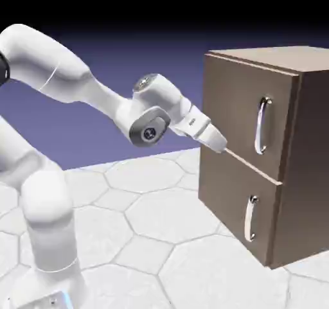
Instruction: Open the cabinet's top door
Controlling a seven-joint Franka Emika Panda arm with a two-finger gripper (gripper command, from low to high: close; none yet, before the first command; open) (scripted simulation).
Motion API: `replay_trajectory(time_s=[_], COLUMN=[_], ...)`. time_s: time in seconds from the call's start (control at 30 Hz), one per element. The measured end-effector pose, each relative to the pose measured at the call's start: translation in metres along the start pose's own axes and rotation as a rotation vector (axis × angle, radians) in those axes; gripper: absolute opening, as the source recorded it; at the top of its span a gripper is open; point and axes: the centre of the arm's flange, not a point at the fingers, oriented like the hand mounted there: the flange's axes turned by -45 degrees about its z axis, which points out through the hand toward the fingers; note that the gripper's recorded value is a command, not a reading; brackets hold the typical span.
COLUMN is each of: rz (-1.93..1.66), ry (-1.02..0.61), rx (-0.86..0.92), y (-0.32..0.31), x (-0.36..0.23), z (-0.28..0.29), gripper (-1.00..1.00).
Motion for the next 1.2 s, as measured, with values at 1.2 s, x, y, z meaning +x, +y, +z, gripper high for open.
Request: replay_trajectory(time_s=[1.2], rz=[-0.079], ry=[0.401], rx=[-0.049], y=[0.028], x=[0.030], z=[-0.078], gripper=[0.00])
